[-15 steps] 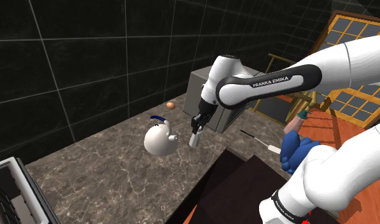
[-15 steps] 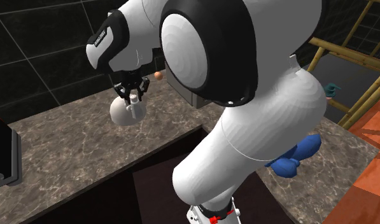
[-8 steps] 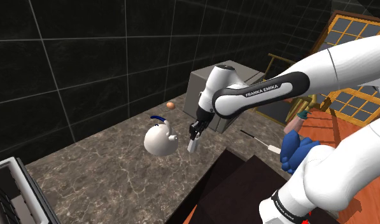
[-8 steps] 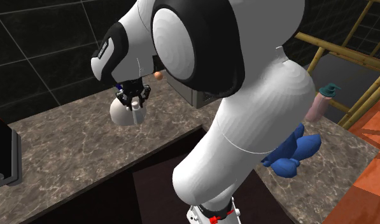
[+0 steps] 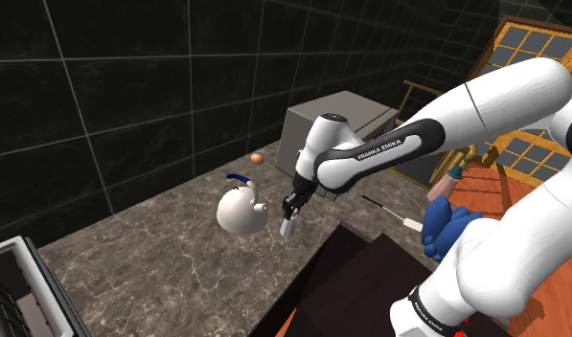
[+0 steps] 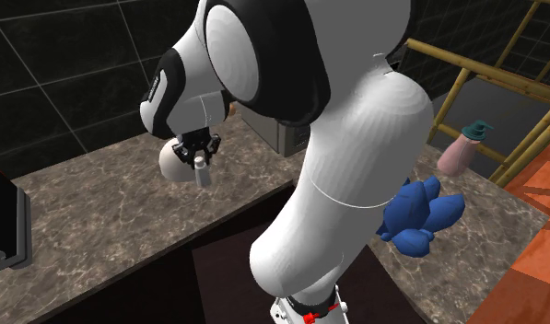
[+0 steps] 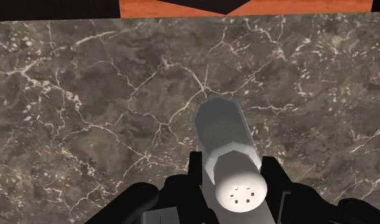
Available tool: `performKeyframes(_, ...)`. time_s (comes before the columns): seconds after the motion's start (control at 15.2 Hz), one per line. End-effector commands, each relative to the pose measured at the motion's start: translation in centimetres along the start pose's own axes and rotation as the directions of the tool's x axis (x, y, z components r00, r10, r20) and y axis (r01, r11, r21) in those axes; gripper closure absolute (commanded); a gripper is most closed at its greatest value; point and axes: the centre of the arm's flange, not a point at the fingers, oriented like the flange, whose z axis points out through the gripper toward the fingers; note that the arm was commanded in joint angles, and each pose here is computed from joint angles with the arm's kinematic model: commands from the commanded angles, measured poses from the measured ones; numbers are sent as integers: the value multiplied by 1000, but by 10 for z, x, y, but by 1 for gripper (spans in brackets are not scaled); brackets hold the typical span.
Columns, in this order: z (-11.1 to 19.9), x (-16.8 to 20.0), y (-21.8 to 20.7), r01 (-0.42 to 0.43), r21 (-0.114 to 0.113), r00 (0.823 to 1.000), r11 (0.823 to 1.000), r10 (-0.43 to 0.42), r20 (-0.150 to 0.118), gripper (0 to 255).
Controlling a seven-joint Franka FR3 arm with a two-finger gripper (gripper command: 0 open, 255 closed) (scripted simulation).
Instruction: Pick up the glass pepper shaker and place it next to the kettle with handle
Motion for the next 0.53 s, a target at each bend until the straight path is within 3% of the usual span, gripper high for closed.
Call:
performKeyframes(0.0, 10, -1, 0, 0, 0, 1000, 1000, 0, -1, 255)
performKeyframes(0.46, 47, -3, 4, 0, 0, 1000, 1000, 0, -1, 255)
